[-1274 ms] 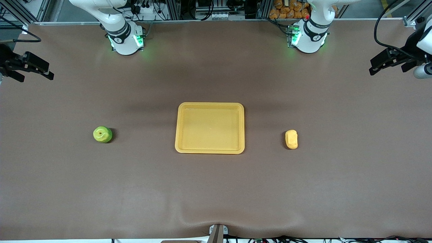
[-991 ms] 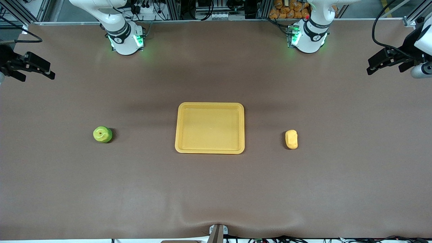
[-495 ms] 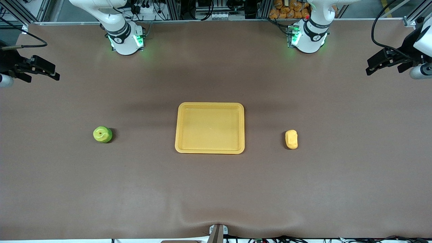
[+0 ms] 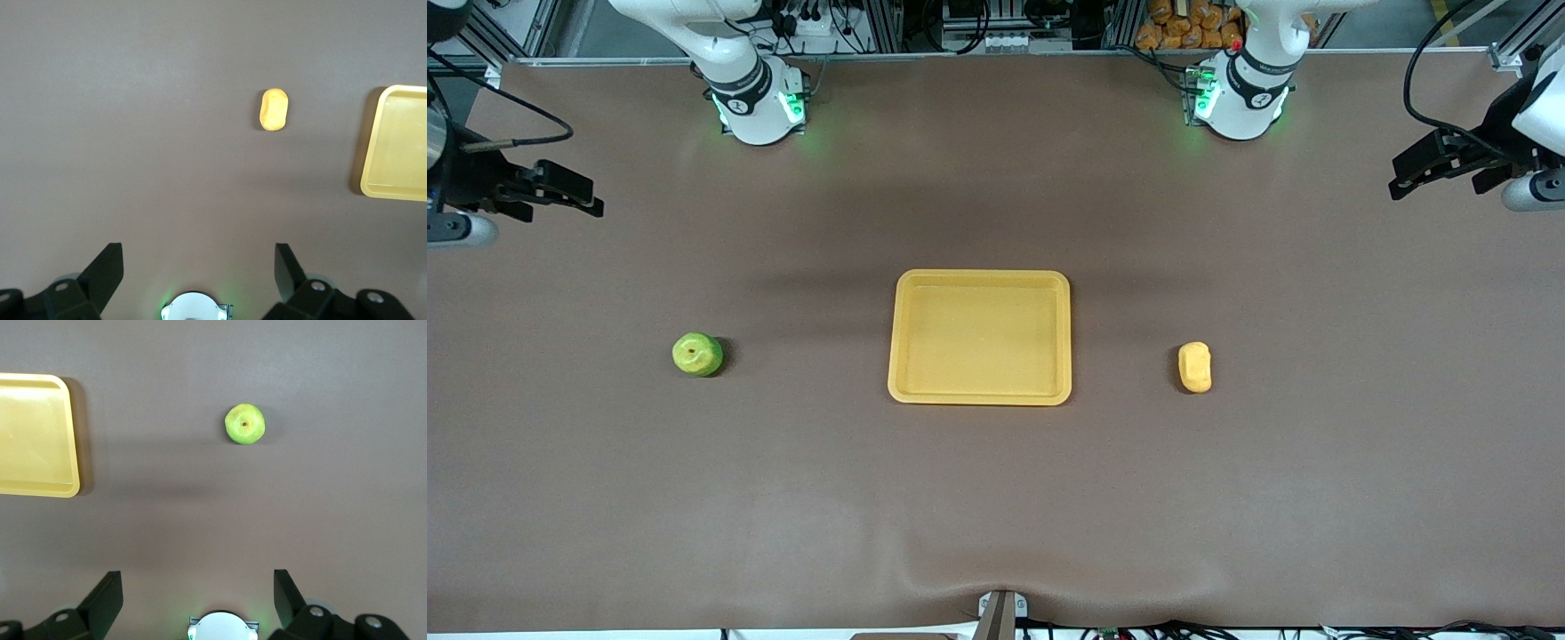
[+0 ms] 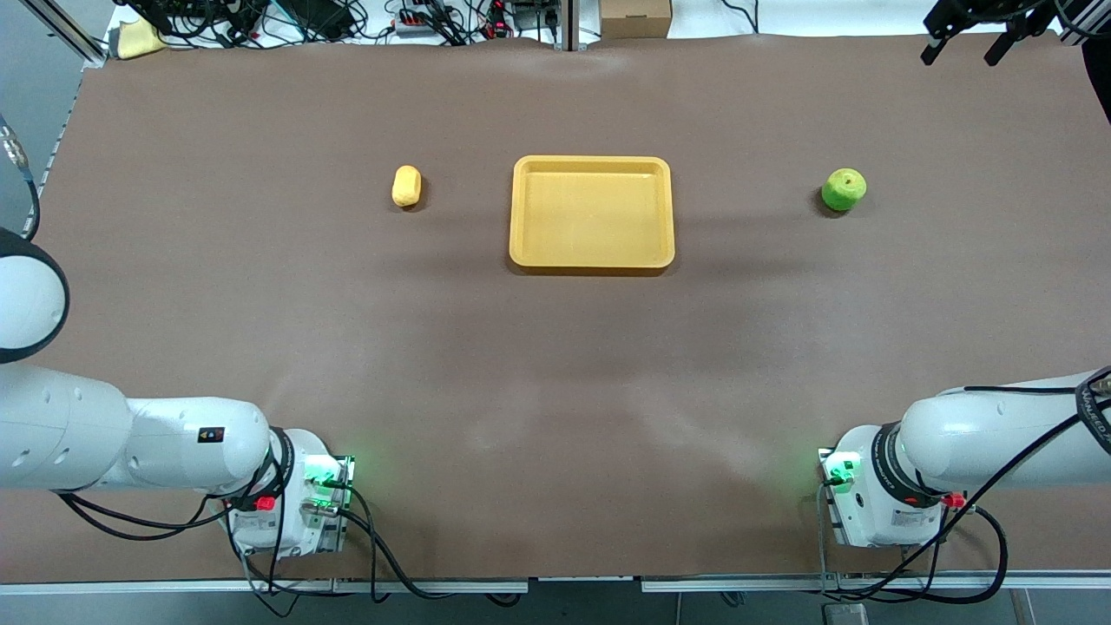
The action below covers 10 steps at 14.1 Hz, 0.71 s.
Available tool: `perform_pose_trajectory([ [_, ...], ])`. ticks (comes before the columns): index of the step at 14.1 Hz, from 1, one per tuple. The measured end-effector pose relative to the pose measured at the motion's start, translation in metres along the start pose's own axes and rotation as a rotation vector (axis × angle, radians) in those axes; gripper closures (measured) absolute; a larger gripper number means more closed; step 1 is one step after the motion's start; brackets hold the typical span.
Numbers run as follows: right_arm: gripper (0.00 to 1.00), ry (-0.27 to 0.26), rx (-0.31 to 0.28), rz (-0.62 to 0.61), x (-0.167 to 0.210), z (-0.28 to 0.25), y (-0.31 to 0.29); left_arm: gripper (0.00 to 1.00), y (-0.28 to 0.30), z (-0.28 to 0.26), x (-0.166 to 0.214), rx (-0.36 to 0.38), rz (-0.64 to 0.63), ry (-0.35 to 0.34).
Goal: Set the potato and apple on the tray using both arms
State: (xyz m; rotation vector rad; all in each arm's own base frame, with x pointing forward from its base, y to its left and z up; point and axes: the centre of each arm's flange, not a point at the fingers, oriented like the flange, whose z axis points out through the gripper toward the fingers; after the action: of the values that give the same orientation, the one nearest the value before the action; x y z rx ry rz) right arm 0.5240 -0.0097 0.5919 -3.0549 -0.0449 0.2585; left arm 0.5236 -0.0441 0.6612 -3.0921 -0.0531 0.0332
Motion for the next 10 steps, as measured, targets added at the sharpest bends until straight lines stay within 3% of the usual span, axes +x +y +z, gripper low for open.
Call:
perform_pose_trajectory([
  [6, 0.00, -0.041, 0.002, 0.000, 0.002, 0.023, 0.000, 0.00, 0.000, 0.005, 0.003, 0.000, 0.020, -0.010],
  [10, 0.00, -0.040, 0.002, 0.003, 0.006, 0.038, 0.001, 0.00, 0.002, 0.018, 0.012, -0.003, 0.023, -0.028],
])
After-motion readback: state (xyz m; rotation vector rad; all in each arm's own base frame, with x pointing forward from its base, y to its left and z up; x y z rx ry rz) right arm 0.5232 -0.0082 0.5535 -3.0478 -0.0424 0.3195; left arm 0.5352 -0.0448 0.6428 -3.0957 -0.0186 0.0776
